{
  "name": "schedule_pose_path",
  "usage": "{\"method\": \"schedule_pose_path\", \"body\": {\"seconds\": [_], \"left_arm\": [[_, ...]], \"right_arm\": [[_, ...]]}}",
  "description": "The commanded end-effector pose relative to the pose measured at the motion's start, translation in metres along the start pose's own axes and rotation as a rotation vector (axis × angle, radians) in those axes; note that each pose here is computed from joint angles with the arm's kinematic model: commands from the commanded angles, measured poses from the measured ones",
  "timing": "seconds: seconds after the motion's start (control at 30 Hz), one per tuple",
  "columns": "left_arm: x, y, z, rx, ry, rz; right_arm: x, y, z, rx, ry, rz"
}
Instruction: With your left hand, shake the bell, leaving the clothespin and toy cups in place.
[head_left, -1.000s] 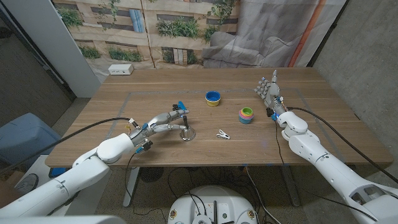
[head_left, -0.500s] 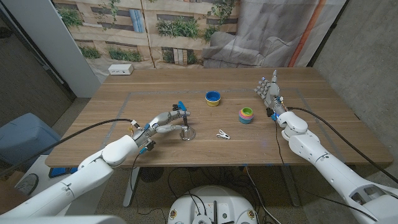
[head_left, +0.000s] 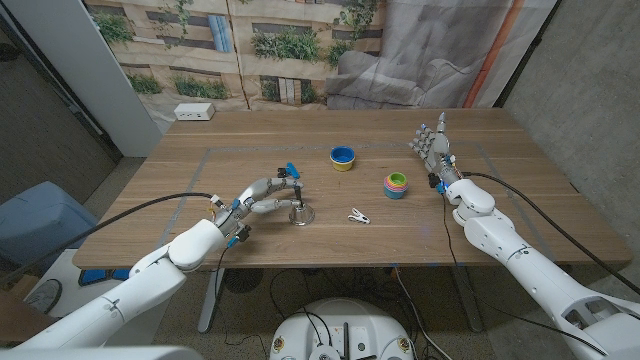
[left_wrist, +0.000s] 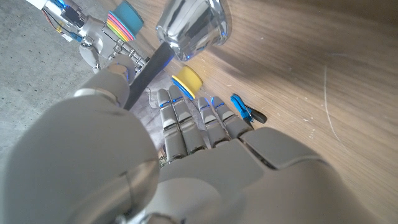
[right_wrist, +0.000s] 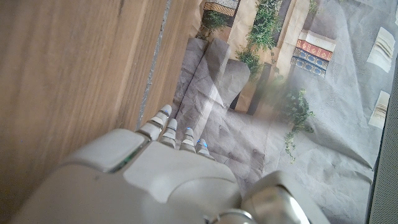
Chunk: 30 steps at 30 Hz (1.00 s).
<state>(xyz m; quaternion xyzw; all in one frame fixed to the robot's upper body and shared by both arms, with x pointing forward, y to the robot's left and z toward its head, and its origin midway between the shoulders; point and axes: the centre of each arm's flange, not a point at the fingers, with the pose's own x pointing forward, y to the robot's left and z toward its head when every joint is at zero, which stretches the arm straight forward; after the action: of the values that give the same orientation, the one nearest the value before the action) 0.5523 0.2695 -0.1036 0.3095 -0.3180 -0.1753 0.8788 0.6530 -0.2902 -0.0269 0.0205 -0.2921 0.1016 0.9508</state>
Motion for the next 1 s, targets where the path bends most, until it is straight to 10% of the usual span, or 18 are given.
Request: {"method": "schedule_pose_path", "body": {"seconds": [0.03, 1.0], "left_arm": [[0.006, -0.009, -0.001, -0.016, 0.004, -0.003], [0.003, -0.003, 0.001, 0.037, 0.006, 0.071]], "right_arm": [[0.000, 0.000, 0.000, 0.000, 0.000, 0.000], [0.000, 0.000, 0.000, 0.000, 0.000, 0.000]]}}
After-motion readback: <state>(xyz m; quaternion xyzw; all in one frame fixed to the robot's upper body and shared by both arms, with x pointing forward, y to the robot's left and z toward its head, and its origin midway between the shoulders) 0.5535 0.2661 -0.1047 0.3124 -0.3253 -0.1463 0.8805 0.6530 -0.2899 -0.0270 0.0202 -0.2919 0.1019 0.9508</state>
